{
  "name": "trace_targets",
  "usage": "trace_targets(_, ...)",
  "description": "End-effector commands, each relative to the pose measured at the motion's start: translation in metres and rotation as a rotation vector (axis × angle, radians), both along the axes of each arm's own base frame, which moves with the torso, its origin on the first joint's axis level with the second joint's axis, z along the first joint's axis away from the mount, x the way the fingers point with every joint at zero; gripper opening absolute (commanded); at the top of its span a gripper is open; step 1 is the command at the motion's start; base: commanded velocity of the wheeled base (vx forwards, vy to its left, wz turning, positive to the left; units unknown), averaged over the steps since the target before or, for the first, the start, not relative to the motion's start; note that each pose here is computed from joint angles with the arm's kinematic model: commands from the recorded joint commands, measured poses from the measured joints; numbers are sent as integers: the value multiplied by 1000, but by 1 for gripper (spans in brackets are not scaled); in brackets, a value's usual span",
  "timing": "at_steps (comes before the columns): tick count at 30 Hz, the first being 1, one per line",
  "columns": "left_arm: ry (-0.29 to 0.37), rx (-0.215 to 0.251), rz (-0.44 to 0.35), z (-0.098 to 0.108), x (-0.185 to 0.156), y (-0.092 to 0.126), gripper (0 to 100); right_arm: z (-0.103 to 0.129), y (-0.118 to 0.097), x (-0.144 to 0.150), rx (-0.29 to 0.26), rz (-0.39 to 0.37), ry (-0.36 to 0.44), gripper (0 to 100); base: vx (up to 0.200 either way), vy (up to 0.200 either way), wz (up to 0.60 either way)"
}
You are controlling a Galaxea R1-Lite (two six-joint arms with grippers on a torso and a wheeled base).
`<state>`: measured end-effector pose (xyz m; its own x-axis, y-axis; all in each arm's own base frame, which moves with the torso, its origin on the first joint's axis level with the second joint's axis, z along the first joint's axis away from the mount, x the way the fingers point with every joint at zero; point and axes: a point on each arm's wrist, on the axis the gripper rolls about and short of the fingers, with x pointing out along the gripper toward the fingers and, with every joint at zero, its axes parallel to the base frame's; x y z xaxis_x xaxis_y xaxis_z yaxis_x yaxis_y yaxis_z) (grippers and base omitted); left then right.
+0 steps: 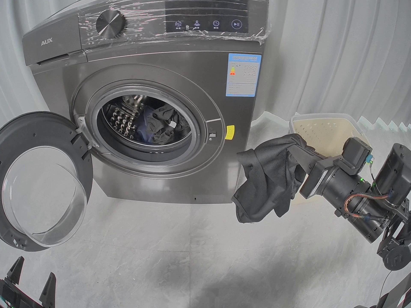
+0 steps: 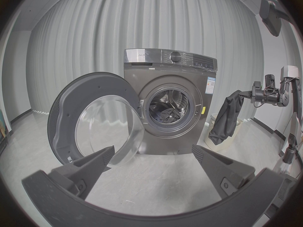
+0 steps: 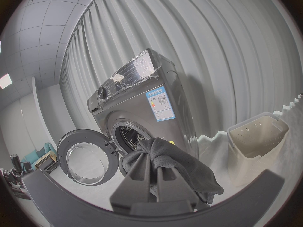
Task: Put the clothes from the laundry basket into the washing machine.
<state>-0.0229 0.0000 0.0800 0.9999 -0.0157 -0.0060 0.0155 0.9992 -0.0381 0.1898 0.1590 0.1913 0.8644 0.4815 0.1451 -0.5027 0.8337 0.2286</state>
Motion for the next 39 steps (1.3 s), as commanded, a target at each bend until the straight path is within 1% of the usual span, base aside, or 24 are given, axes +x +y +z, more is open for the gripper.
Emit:
trace_targets(1,-1,0,0,-4,0,0,100,-2,1,1,-6,0,5,0,0,200,0)
trace_targets(13,-1,1,0,-4,0,0,100,-4,2,2,-11,2,9,0,0,200,0)
trace_targets(16,-1,1,0,-4,0,0,100,-5,1,1,-17,5,14,0,0,0,0)
trace_targets(18,-1,1,0,-4,0,0,100,-9,1,-1,-32,18,25,0,0,0,0)
trace_targets(24,-1,3,0,-4,0,0,100,-10,2,-2,-33,30,24,0,0,0,0)
trace_targets(29,-3,3,0,-4,0,0,100,-11,7,-5,-32,54,31,0,0,0,0)
trace_targets(33,-5,13,-1,-4,0,0,100,-13,11,-2,-35,58,33,0,0,0,0)
trace_targets(35,-5,36,-4,-4,0,0,100,-16,20,-5,-36,87,32,0,0,0,0)
trace_targets(39,-5,38,-7,-4,0,0,100,-16,27,-4,-31,102,21,0,0,0,0)
